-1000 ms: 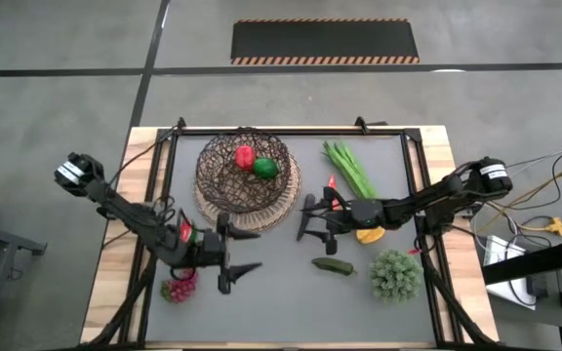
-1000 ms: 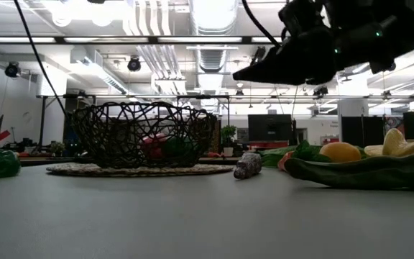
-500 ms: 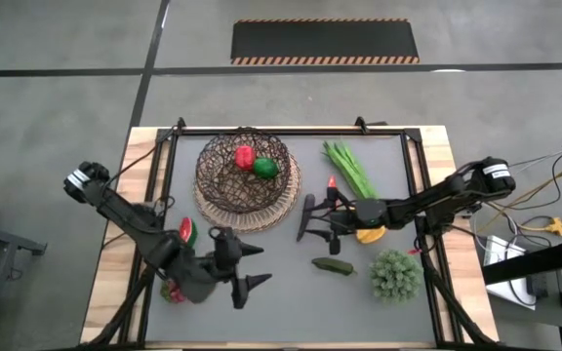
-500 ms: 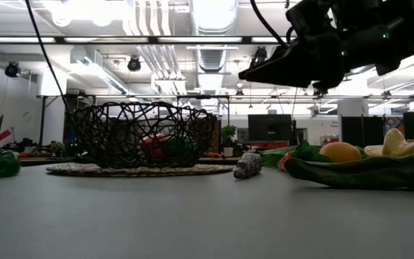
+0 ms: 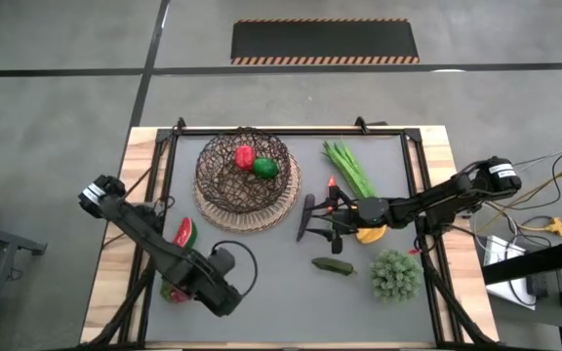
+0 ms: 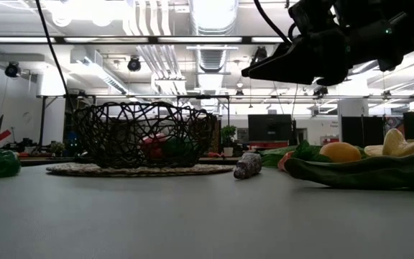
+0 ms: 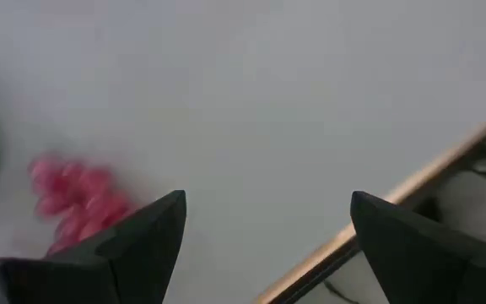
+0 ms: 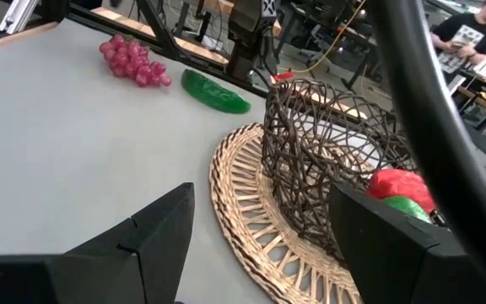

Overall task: Build produce basket
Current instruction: Put the red watermelon into the black wire basket

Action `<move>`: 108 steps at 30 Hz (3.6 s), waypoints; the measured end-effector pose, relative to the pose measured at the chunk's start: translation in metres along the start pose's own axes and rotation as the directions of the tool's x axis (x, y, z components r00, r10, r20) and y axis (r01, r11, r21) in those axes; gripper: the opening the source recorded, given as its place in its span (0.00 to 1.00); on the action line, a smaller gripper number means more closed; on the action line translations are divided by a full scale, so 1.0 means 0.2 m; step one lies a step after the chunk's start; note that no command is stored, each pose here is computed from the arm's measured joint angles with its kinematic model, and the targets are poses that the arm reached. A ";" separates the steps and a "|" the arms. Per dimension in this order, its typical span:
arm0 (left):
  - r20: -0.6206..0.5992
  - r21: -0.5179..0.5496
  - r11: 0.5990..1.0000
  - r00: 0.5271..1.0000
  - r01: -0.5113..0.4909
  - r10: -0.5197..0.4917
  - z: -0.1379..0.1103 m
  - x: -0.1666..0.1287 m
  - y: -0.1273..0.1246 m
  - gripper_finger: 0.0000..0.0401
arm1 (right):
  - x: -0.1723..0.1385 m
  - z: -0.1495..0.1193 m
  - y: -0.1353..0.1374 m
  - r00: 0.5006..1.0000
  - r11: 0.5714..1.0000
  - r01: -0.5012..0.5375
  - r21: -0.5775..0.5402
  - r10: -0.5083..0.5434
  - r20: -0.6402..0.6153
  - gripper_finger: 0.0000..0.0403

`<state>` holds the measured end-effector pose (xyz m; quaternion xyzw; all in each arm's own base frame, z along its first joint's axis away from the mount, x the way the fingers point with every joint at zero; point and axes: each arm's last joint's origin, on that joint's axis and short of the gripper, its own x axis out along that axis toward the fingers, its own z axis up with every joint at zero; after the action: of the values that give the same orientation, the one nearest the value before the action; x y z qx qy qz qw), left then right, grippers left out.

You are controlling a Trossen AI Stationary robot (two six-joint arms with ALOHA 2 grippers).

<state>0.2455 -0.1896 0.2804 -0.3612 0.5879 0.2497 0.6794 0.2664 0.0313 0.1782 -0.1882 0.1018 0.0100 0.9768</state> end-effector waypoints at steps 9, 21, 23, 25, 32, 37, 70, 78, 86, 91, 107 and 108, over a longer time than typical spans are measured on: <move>-0.042 -0.075 0.941 0.944 -0.330 0.328 0.06 0.24 0.24 0.79 | 0.00 0.00 0.00 1.000 1.000 0.000 0.003 0.000 -0.001 0.64; 0.005 -0.097 0.839 0.842 -0.536 0.539 0.16 0.45 0.49 0.79 | 0.00 -0.01 0.00 1.000 1.000 -0.003 0.022 0.003 -0.010 0.64; 0.026 -0.104 0.827 0.830 -0.552 0.557 0.17 0.46 0.52 0.79 | 0.00 -0.01 0.00 1.000 1.000 -0.003 0.024 0.004 -0.011 0.64; 0.023 -0.108 0.814 0.817 -0.571 0.576 0.17 0.48 0.55 0.79 | 0.00 -0.01 0.00 1.000 1.000 -0.004 0.026 0.004 -0.013 0.64; 0.013 -0.182 0.782 0.793 -0.597 0.609 0.16 0.53 0.61 0.79 | -0.01 -0.02 0.01 1.000 0.999 -0.007 0.036 0.007 -0.022 0.64; 0.019 -0.186 0.801 0.813 -0.569 0.582 0.16 0.54 0.60 0.79 | -0.01 -0.03 0.01 1.000 0.999 -0.008 0.041 0.009 -0.026 0.64; 0.012 -0.189 0.800 0.813 -0.570 0.582 0.17 0.59 0.57 0.42 | -0.01 -0.04 0.01 0.998 0.998 -0.016 0.063 0.019 -0.057 0.64; 0.011 -0.186 0.796 0.809 -0.576 0.588 0.17 0.55 0.54 0.40 | -0.01 -0.04 0.01 0.998 0.998 -0.016 0.063 0.019 -0.058 0.64; 0.016 -0.122 0.826 0.831 -0.550 0.556 0.20 0.37 0.40 0.40 | -0.01 -0.04 0.01 0.998 0.997 -0.016 0.074 0.020 -0.060 0.64; -0.045 -0.019 0.903 0.903 -0.429 0.428 0.18 0.24 0.26 0.40 | -0.01 -0.04 0.01 0.998 0.996 -0.016 0.084 0.021 -0.063 0.64; 0.561 0.564 0.825 0.745 -0.026 -0.360 0.10 -0.15 -0.19 0.40 | -0.01 0.03 0.03 0.965 0.958 -0.241 0.153 0.221 0.139 0.64; 0.577 0.595 0.803 0.716 -0.038 -0.393 0.11 -0.15 -0.21 0.40 | -0.01 0.04 0.03 0.958 0.953 -0.259 0.157 0.232 0.168 0.64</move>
<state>0.2851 -0.1959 0.3198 -0.0838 0.3068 0.1066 0.9421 0.2650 0.0393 0.1834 -0.0849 0.0524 0.1363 0.9856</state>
